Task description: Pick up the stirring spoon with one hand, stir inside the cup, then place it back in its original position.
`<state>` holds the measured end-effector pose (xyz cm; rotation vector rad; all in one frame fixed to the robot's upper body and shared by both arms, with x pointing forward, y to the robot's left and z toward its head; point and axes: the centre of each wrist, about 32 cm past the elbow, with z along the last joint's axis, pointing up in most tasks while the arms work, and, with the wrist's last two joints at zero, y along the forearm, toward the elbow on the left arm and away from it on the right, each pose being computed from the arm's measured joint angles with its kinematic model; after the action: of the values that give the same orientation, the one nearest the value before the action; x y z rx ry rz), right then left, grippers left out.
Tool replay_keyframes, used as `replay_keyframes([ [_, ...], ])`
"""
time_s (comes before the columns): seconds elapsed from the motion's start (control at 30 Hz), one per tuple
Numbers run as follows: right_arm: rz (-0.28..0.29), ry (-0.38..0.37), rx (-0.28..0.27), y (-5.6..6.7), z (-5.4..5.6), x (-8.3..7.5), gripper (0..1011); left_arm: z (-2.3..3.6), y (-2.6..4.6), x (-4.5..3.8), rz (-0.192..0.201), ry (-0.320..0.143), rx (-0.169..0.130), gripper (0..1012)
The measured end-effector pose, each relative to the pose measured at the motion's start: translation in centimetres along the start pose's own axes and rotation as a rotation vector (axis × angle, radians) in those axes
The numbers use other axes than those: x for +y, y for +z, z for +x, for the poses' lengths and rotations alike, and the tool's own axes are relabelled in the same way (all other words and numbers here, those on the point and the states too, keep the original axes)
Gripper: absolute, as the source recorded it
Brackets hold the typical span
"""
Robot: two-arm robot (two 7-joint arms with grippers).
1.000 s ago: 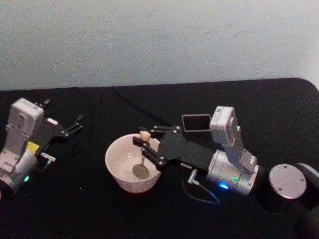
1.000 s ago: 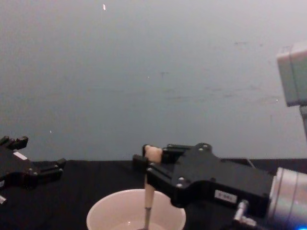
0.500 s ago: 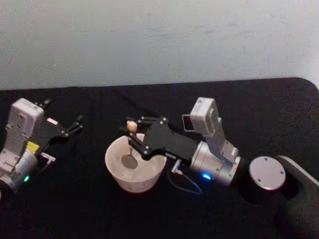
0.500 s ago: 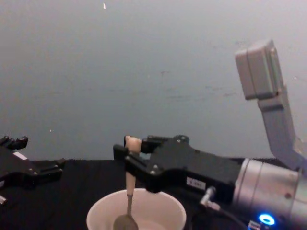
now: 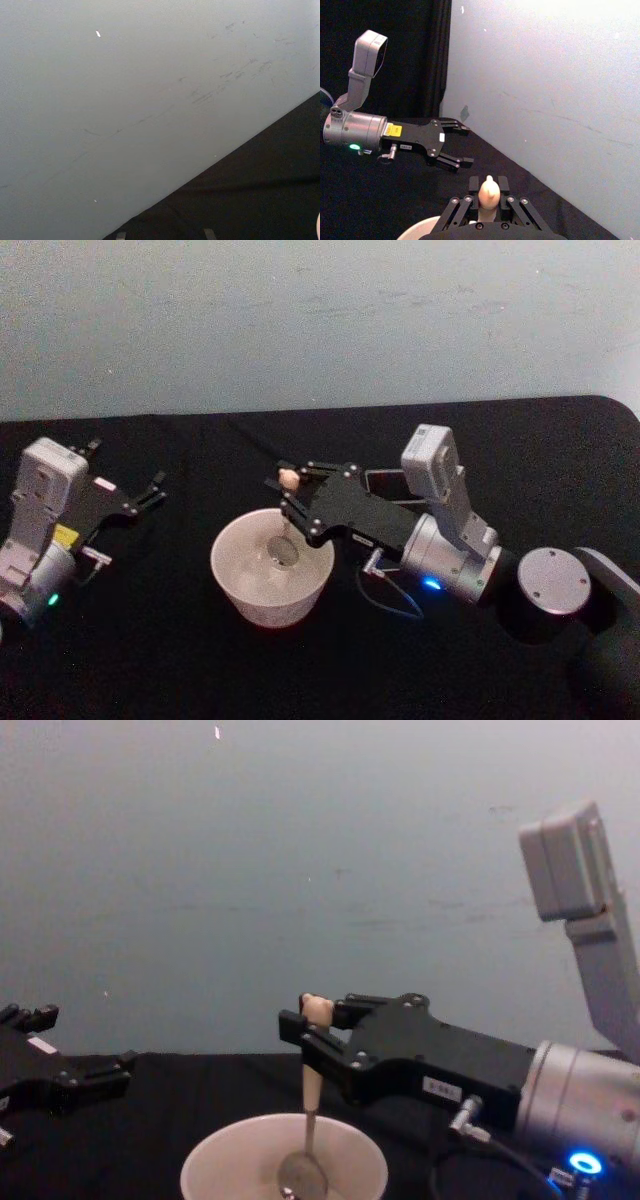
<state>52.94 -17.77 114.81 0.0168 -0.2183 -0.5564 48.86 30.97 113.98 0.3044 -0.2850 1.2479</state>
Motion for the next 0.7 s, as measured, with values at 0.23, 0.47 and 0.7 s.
replay_keyframes([
  [0.23,0.001,0.001,-0.005,0.2,0.1,-1.2,214,0.00,0.00,0.00,0.000,0.000,0.000,1001],
  [0.47,-0.001,0.031,-0.001,0.4,-0.2,-2.5,214,0.00,0.00,0.00,0.000,0.000,0.000,1001],
  [0.7,-0.004,0.083,0.014,0.5,-1.2,-3.1,214,0.00,0.00,0.00,0.000,0.000,0.000,1001],
])
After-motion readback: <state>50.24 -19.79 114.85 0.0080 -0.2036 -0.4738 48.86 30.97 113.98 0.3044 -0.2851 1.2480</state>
